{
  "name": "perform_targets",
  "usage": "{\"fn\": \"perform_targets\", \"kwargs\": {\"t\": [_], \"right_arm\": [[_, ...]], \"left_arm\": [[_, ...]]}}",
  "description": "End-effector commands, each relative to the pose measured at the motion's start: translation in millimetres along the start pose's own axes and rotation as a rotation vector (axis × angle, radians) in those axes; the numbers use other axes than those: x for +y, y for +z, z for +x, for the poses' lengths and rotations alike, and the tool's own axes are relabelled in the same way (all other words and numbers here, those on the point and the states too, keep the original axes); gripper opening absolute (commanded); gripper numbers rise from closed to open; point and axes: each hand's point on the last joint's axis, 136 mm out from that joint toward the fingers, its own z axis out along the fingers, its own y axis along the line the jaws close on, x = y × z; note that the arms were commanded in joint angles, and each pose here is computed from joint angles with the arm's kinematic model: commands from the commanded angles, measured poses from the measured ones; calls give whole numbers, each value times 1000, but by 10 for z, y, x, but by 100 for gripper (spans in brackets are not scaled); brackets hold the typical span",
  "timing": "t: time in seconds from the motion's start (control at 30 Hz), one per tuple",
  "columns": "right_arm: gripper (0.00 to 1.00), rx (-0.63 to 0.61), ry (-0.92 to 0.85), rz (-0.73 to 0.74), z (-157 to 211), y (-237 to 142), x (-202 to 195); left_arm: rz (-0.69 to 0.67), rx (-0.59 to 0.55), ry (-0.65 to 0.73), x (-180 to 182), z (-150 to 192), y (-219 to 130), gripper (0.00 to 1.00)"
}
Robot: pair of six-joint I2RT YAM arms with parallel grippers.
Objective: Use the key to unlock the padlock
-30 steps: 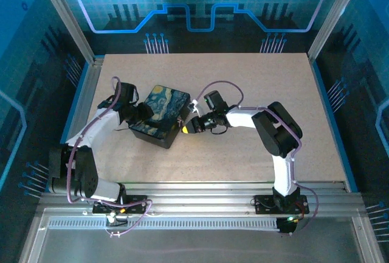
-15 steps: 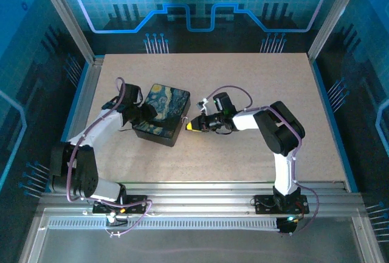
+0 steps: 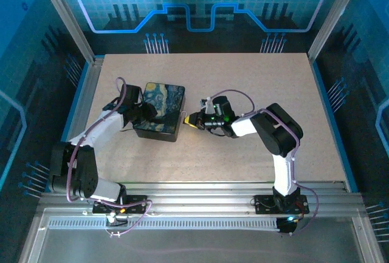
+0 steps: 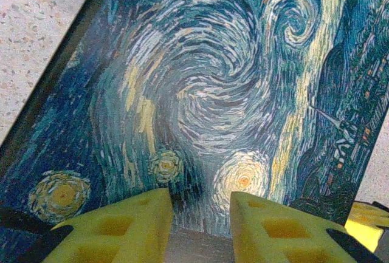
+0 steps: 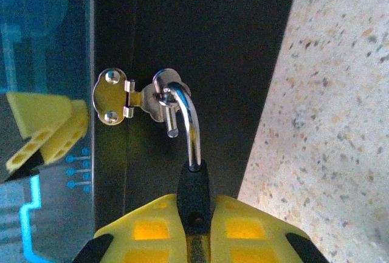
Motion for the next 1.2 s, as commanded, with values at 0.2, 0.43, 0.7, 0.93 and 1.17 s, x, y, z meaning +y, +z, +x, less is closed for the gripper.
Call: {"fn": "perform_targets", "kwargs": {"t": [0.2, 0.43, 0.7, 0.93, 1.17], "right_arm": [[0, -275, 52, -96, -702, 34, 297], [0, -319, 51, -110, -768, 50, 574], [0, -343, -150, 149, -659, 46, 488], [0, -431, -110, 16, -814, 168, 578], [0, -402, -89, -10, -988, 267, 581]], "left_arm": [[-172, 197, -47, 511, 588, 109, 34], [-156, 218, -48, 494, 628, 167, 32], [-147, 218, -41, 464, 612, 162, 32], [-139, 241, -53, 476, 666, 225, 32], [-137, 254, -43, 468, 676, 230, 31]]}}
